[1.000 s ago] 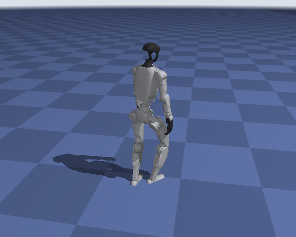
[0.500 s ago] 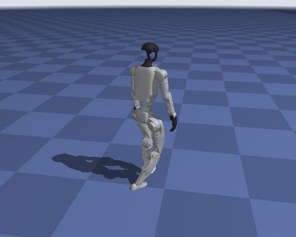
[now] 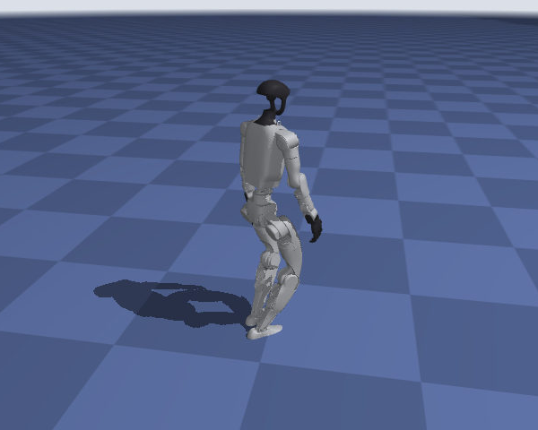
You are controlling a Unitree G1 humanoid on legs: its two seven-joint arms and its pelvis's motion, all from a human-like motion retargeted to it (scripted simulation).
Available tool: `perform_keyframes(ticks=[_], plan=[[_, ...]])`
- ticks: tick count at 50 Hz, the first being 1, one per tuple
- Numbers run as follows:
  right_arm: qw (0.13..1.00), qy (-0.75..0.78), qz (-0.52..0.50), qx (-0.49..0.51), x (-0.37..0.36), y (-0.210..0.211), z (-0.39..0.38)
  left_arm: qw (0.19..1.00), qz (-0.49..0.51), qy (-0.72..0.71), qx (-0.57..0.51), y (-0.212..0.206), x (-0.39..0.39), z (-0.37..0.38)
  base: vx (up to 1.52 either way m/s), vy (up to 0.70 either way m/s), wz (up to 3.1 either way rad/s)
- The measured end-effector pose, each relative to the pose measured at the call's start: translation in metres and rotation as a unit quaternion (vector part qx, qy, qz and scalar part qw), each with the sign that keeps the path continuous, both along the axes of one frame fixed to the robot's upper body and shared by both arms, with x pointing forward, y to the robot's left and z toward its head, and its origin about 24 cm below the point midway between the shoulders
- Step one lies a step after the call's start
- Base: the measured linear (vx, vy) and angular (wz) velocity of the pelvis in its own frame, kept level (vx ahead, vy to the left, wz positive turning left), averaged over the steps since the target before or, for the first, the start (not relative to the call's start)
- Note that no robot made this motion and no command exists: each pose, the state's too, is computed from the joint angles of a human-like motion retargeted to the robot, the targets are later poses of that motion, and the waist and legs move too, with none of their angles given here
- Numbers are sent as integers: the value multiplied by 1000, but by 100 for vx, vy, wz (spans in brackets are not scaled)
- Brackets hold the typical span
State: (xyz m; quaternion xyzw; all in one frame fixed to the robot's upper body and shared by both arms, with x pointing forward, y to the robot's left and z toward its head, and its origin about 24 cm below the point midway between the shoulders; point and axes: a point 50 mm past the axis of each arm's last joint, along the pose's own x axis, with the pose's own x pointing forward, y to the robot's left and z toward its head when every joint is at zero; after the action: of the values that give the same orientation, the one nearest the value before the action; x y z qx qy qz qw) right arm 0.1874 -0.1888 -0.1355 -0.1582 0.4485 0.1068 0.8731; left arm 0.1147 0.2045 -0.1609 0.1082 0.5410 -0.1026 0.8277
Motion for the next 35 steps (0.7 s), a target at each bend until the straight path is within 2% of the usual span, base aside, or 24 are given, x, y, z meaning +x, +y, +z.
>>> perform_keyframes(ticks=[11, 20, 35], plan=[[1000, 24, -5, 7, -11, 6, -7, 999, -31, 18, -9, -10, -16, -5, 26, 5, -129], [998, 69, 6, 0, -35, 3, -17, 999, -39, -20, 10, 6, 3, 3, 16, -6, -135], [1000, 14, -22, 12, -1, -9, 0, 1000, -6, -1, 14, 20, -15, 2, 0, 7, -176]])
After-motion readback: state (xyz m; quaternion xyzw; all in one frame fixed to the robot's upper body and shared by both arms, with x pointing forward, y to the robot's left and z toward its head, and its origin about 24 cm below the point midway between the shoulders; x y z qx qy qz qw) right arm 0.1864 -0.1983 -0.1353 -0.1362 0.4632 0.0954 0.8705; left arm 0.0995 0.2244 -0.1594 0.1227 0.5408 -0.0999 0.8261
